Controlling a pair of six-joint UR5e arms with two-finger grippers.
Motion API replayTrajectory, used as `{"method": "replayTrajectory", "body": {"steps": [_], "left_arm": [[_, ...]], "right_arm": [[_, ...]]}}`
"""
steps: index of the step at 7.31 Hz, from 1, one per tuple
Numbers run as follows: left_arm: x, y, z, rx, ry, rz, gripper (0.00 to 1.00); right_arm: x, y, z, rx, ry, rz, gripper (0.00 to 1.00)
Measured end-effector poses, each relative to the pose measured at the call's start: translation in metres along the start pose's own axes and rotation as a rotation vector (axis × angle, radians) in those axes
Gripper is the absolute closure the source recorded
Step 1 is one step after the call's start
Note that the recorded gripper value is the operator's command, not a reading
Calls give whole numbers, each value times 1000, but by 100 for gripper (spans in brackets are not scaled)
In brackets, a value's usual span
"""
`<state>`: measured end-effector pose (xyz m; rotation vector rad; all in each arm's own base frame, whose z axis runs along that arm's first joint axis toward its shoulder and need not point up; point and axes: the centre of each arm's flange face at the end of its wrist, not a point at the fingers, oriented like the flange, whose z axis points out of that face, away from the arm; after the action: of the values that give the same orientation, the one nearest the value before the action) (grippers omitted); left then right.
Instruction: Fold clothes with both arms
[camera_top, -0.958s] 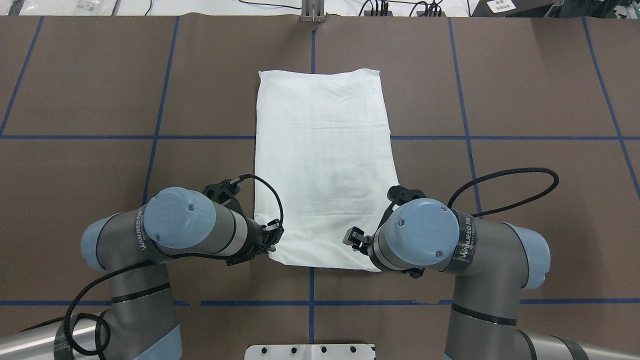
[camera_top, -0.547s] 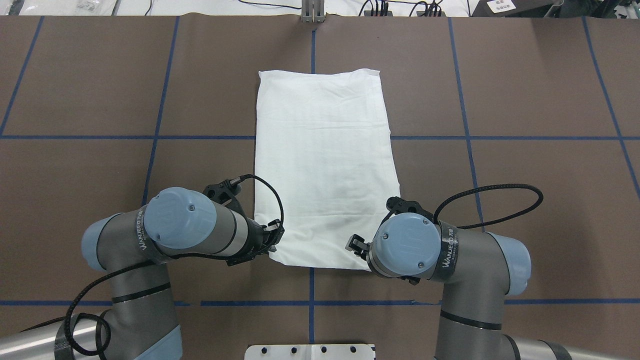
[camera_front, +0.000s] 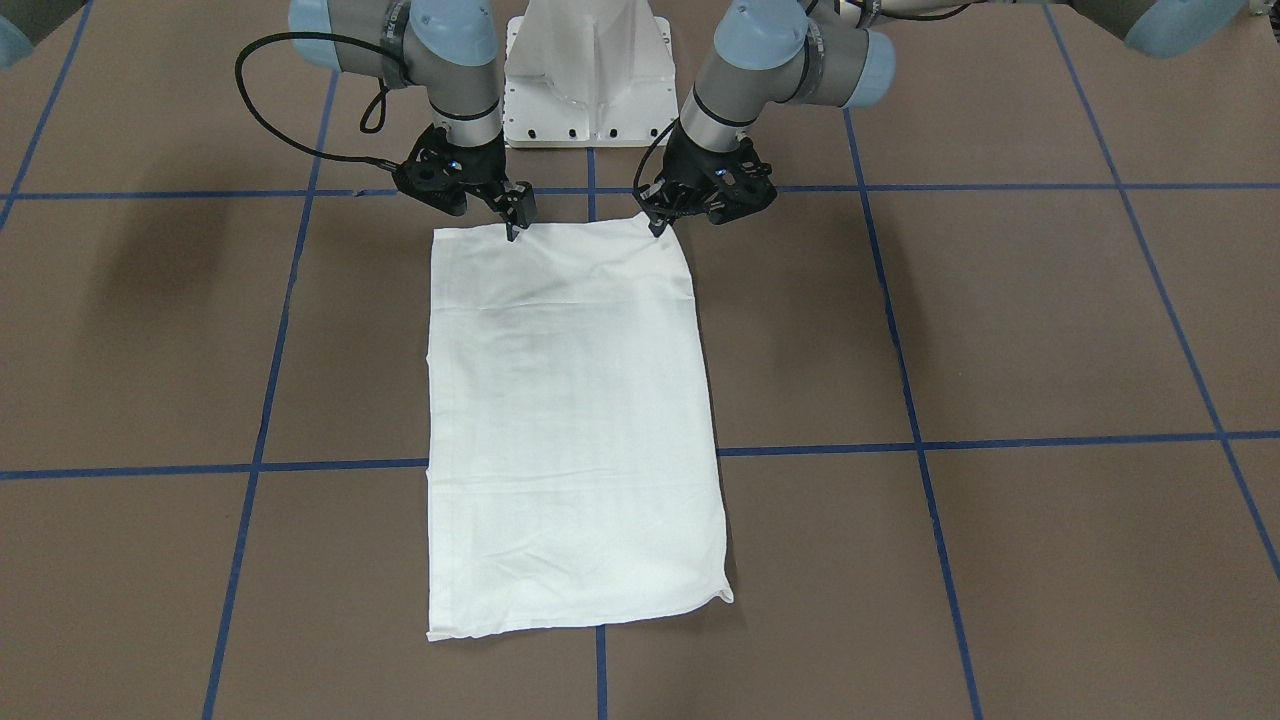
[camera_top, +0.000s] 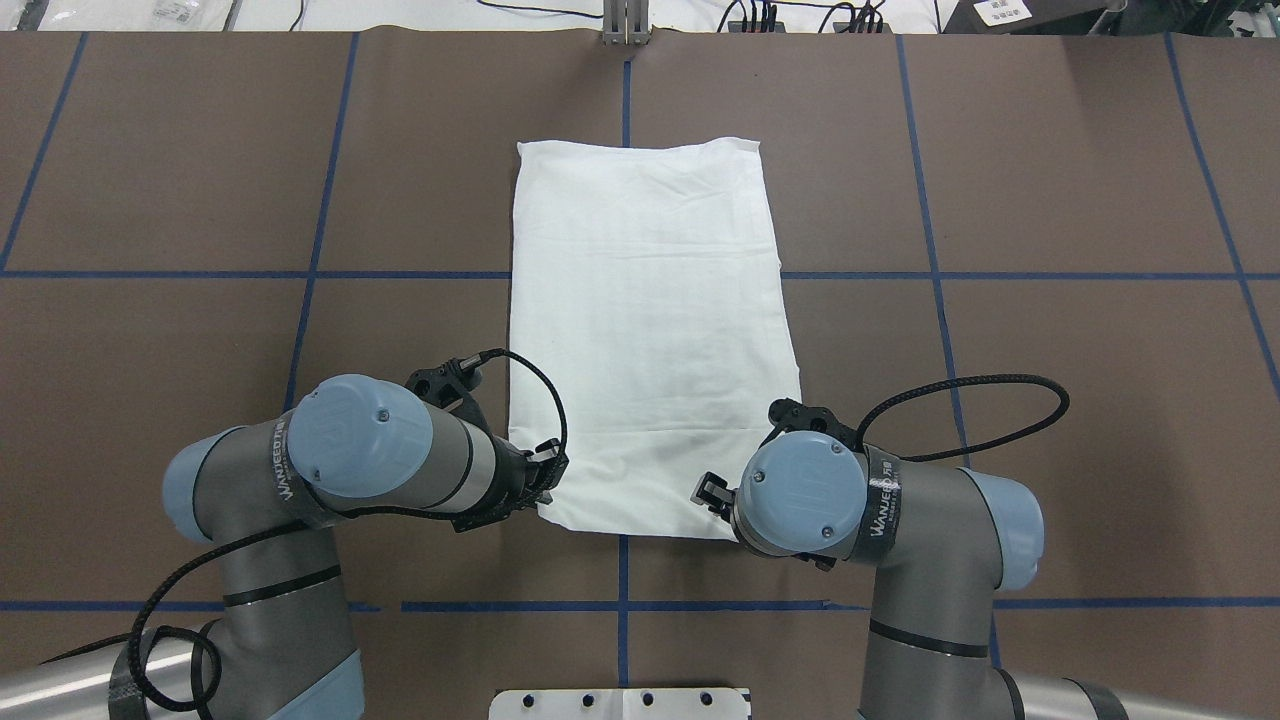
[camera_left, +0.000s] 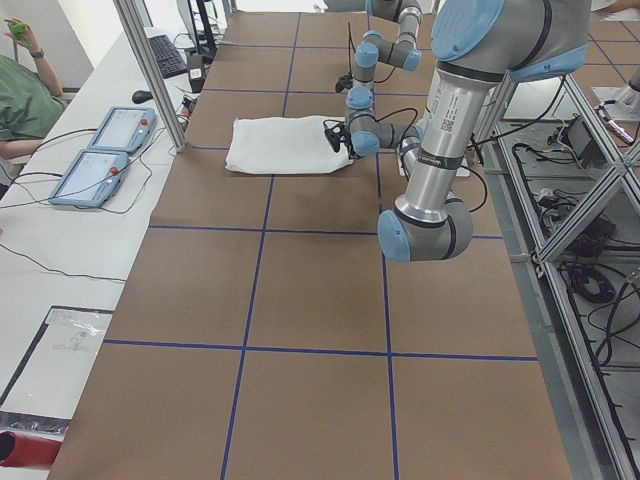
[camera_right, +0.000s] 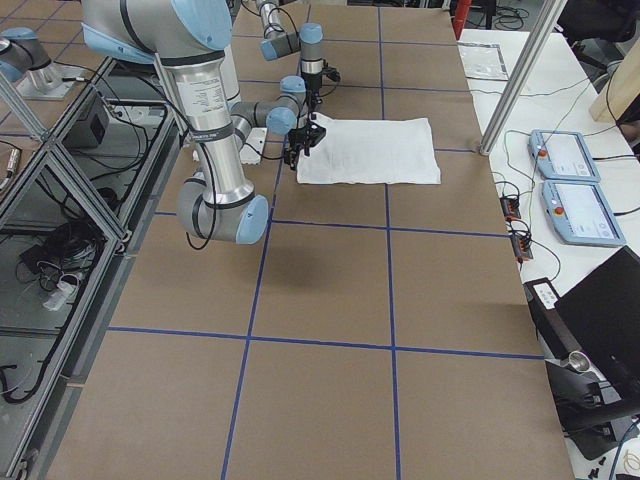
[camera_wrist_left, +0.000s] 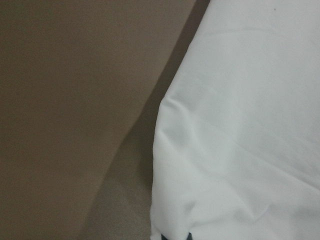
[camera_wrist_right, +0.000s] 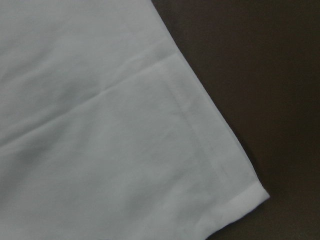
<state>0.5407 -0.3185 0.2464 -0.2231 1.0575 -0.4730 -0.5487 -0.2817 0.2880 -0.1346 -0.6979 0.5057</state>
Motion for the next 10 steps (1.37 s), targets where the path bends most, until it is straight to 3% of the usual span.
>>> {"method": "replayTrajectory", "body": {"steps": [7, 8, 10], "left_arm": [[0, 0, 0, 0, -1, 0, 100], [0, 0, 0, 0, -1, 0, 100], [-1, -1, 0, 1, -1, -1, 100]], "right_arm": [[1, -2, 18, 8, 33, -6, 1], [1, -2, 19, 8, 35, -5, 13], [1, -1, 18, 7, 34, -3, 63]]}}
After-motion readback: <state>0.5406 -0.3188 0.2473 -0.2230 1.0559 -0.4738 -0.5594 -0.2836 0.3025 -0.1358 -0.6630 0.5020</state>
